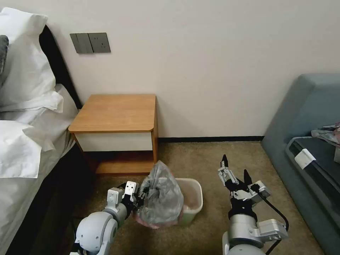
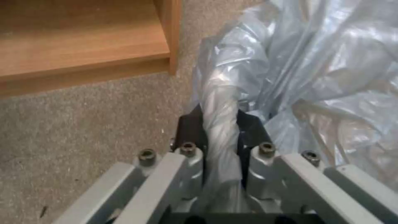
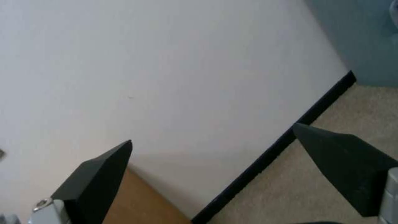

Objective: Pick up the garbage bag from the table and place it over the trash can.

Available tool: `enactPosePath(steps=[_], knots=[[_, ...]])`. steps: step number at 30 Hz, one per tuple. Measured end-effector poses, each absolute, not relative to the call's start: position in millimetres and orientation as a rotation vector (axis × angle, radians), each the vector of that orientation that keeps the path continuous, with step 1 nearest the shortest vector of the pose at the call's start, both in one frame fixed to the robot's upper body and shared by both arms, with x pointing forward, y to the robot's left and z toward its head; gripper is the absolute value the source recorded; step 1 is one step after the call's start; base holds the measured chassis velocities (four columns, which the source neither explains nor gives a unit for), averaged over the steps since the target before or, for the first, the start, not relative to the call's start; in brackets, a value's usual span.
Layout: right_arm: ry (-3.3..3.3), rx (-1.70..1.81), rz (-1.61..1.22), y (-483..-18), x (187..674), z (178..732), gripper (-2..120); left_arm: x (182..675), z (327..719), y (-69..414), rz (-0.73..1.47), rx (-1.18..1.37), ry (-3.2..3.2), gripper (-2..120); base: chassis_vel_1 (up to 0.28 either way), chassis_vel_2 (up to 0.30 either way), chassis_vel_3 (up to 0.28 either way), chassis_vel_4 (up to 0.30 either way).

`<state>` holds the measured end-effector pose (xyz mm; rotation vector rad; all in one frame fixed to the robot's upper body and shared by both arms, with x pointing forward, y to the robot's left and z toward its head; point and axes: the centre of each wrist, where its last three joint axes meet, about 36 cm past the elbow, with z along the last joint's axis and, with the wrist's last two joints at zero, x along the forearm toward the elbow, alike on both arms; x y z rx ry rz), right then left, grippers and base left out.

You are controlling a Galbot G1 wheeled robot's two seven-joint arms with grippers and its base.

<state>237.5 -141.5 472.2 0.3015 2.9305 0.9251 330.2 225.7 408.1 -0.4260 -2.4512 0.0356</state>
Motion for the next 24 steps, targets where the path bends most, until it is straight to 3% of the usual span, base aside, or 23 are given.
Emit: enactPosePath(steps=[13, 24], knots=[[2.922, 0.224, 0.911, -138.5, 237.1, 474.6, 100, 311.9, 411.7, 224.7, 0.016, -0.235, -2.575, 6, 0.0, 0.0, 0.0, 0.0], [2.818, -0.589, 0.604, -151.9, 245.0, 466.8, 100, 288.3, 400.7, 231.0, 0.036, -0.163, -2.977, 6, 0.0, 0.0, 0.0, 0.0]])
